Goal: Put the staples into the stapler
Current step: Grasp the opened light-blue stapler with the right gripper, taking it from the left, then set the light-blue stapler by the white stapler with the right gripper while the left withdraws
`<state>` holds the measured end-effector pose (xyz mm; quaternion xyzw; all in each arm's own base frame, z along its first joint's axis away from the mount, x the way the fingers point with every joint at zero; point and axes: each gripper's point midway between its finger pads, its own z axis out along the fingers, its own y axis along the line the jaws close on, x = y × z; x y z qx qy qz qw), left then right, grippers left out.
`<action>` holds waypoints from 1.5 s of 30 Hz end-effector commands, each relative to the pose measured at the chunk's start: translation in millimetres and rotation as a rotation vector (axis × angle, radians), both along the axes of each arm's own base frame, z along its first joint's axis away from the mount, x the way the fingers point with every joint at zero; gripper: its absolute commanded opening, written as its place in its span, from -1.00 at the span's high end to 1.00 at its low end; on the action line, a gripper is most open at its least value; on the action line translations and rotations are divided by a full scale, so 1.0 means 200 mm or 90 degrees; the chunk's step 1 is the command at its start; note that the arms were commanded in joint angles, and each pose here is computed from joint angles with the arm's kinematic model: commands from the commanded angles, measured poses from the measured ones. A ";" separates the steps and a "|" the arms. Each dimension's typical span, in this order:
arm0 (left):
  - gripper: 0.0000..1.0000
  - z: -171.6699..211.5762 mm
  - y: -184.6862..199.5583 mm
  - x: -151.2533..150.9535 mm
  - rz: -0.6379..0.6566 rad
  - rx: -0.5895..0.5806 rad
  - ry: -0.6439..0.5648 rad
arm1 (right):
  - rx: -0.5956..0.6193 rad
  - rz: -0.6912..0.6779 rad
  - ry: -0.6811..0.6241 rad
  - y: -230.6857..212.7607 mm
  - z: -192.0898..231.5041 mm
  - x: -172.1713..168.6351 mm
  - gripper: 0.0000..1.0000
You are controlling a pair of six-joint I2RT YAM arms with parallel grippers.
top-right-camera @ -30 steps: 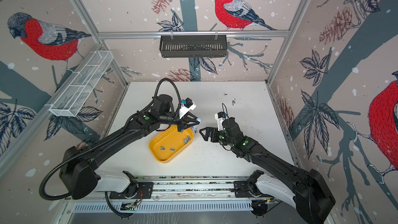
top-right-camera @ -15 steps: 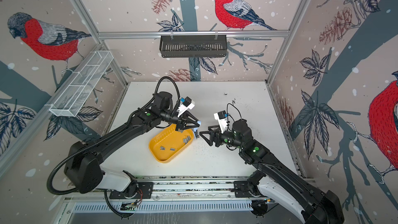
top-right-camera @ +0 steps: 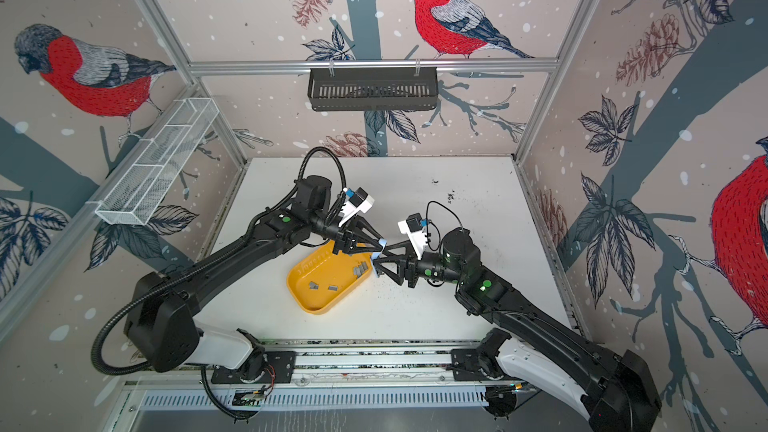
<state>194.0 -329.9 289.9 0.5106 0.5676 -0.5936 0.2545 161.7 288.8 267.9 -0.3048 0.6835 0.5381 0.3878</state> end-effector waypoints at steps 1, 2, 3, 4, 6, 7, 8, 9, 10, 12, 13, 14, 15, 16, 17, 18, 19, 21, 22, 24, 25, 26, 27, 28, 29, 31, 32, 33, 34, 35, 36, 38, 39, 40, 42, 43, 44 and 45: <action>0.68 0.06 0.00 -0.01 -0.016 -0.030 -0.027 | 0.030 -0.009 -0.034 0.02 0.07 0.01 -0.07; 0.68 0.06 0.00 -0.01 -0.017 -0.030 -0.026 | 0.033 -0.011 -0.033 0.02 0.07 0.02 -0.04; 0.68 0.06 0.00 -0.01 -0.017 -0.030 -0.026 | 0.039 -0.010 -0.032 0.03 0.07 0.01 -0.01; 0.68 0.06 0.00 -0.01 -0.015 -0.030 -0.028 | 0.044 -0.008 -0.031 0.03 0.07 0.01 0.02; 0.68 0.06 0.00 -0.01 -0.015 -0.030 -0.029 | 0.047 -0.009 -0.030 0.05 0.07 0.01 0.07; 0.68 0.06 0.00 -0.01 -0.014 -0.030 -0.030 | 0.046 -0.014 -0.030 0.05 0.06 0.02 0.09; 0.68 0.06 0.00 -0.01 -0.013 -0.030 -0.029 | 0.048 -0.017 -0.031 0.05 0.06 0.02 0.12; 0.68 0.06 0.00 -0.01 -0.015 -0.031 -0.030 | 0.048 -0.019 -0.031 0.05 0.06 0.03 0.15; 0.68 0.06 0.00 -0.01 -0.015 -0.031 -0.029 | 0.050 -0.022 -0.032 0.05 0.06 0.03 0.18; 0.68 0.06 0.00 -0.01 -0.015 -0.032 -0.029 | 0.055 -0.024 -0.033 0.06 0.07 0.04 0.25; 0.68 0.06 0.00 -0.01 -0.015 -0.032 -0.029 | 0.056 -0.023 -0.033 0.07 0.07 0.04 0.27; 0.68 0.07 0.00 -0.01 -0.015 -0.033 -0.030 | 0.054 -0.026 -0.031 0.07 0.07 0.05 0.29; 0.68 0.07 0.00 -0.01 -0.017 -0.033 -0.030 | 0.052 -0.029 -0.030 0.07 0.06 0.06 0.32; 0.68 0.07 0.00 -0.01 -0.016 -0.033 -0.031 | 0.051 -0.031 -0.030 0.07 0.05 0.06 0.36; 0.68 0.07 0.00 -0.01 -0.016 -0.035 -0.032 | 0.051 -0.034 -0.029 0.07 0.05 0.07 0.39; 0.68 0.07 0.00 -0.01 -0.016 -0.035 -0.033 | 0.052 -0.037 -0.027 0.07 0.05 0.07 0.43; 0.68 0.07 0.00 -0.01 -0.016 -0.035 -0.032 | 0.054 -0.039 -0.028 0.07 0.05 0.07 0.47; 0.68 0.07 0.00 -0.01 -0.015 -0.034 -0.032 | 0.052 -0.040 -0.026 0.07 0.04 0.07 0.53; 0.68 0.07 0.00 -0.01 -0.014 -0.034 -0.034 | 0.049 -0.043 -0.024 0.07 0.04 0.08 0.57; 0.65 0.07 0.00 -0.01 -0.009 -0.033 -0.036 | 0.047 -0.049 -0.023 0.06 0.03 0.08 0.61; 0.59 0.07 0.00 0.00 -0.006 -0.032 -0.039 | 0.046 -0.051 -0.023 0.05 0.03 0.08 0.62; 0.53 0.07 0.00 0.00 -0.002 -0.031 -0.041 | 0.045 -0.055 -0.022 0.05 0.02 0.08 0.62; 0.41 0.07 0.00 0.00 0.002 -0.030 -0.043 | 0.041 -0.062 -0.022 0.04 0.01 0.08 0.62; 0.18 0.08 0.00 0.01 0.008 -0.029 -0.048 | 0.036 -0.067 -0.021 0.03 0.00 0.08 0.62; -0.12 0.07 0.00 0.02 0.017 -0.025 -0.051 | 0.027 -0.075 -0.019 0.02 -0.02 0.09 0.62; -0.83 0.07 0.00 0.05 0.047 -0.014 -0.065 | 0.002 -0.091 -0.012 0.00 -0.06 0.10 0.62; -0.97 0.07 0.01 0.06 0.060 -0.012 -0.074 | -0.013 -0.104 -0.006 -0.02 -0.09 0.12 0.62; -0.99 0.07 0.02 0.08 0.076 -0.009 -0.082 | -0.035 -0.120 -0.001 -0.04 -0.13 0.14 0.62; -0.99 0.08 0.03 0.09 0.093 -0.007 -0.092 | -0.055 -0.134 -0.001 -0.06 -0.16 0.15 0.62; -0.99 0.09 0.04 0.11 0.107 -0.006 -0.100 | -0.073 -0.151 0.003 -0.08 -0.18 0.16 0.61; -0.99 0.09 0.05 0.13 0.126 -0.004 -0.111 | -0.097 -0.175 0.008 -0.11 -0.22 0.19 0.61; -0.99 0.10 0.08 0.17 0.163 0.006 -0.139 | -0.143 -0.206 0.005 -0.16 -0.28 0.22 0.60; -0.99 0.10 0.09 0.19 0.180 0.012 -0.156 | -0.171 -0.226 0.008 -0.18 -0.31 0.24 0.61; -0.99 0.10 0.10 0.21 0.202 0.022 -0.173 | -0.202 -0.238 0.009 -0.20 -0.35 0.25 0.61; -0.99 0.11 0.13 0.24 0.239 0.036 -0.211 | -0.252 -0.257 0.018 -0.24 -0.40 0.27 0.60; -0.99 0.11 0.15 0.26 0.265 0.042 -0.228 | -0.277 -0.266 0.022 -0.25 -0.43 0.28 0.60; -0.99 0.12 0.17 0.28 0.291 0.044 -0.243 | -0.294 -0.276 0.027 -0.26 -0.46 0.30 0.60; -0.99 0.14 0.19 0.29 0.311 0.042 -0.263 | -0.312 -0.291 0.033 -0.28 -0.48 0.31 0.60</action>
